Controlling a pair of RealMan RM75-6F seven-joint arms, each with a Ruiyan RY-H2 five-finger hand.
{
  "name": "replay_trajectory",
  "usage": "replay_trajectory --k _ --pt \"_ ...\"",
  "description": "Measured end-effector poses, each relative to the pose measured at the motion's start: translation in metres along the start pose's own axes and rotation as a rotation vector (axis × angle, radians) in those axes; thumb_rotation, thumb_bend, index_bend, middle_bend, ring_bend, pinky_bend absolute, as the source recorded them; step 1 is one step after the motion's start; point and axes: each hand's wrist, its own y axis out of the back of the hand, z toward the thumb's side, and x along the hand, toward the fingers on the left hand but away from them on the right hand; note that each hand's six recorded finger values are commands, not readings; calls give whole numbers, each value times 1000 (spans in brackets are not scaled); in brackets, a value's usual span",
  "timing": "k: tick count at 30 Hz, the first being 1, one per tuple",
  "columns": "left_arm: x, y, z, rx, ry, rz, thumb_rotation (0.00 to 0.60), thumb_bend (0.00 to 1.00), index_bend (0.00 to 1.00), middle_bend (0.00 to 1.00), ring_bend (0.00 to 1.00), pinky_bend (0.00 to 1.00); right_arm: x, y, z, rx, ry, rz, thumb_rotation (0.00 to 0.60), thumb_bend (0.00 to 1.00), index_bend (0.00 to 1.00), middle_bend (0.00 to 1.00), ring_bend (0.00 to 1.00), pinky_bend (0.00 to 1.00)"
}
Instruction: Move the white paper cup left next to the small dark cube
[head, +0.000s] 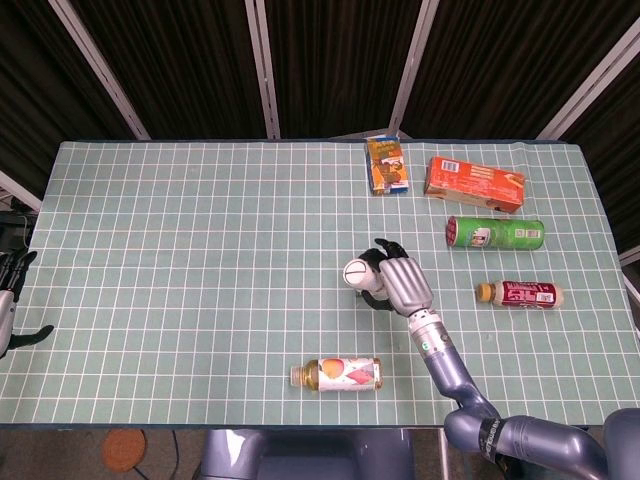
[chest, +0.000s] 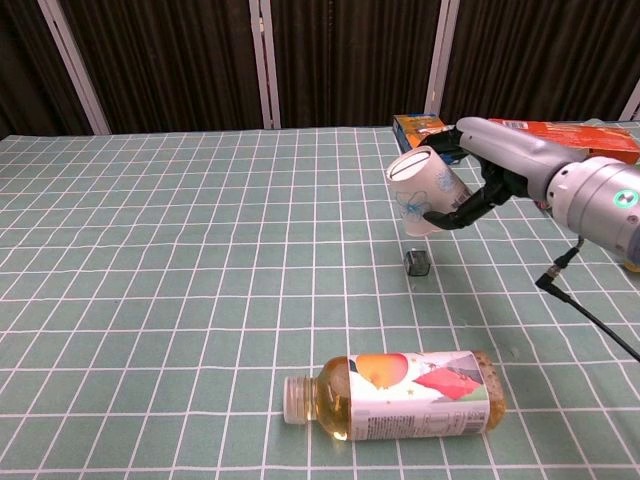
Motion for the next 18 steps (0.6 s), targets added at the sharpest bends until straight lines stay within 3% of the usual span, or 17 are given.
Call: replay_trajectory --k 7,18 --pt "1 0 -2 -1 6 -3 600 59 0 0 0 0 -20 -21 2 -167 -64 60 600 274 334 282 76 111" --pt "1 -1 -1 -1 5 -5 600 58 0 0 0 0 -22 -36 -1 -187 -61 66 600 275 333 282 75 109"
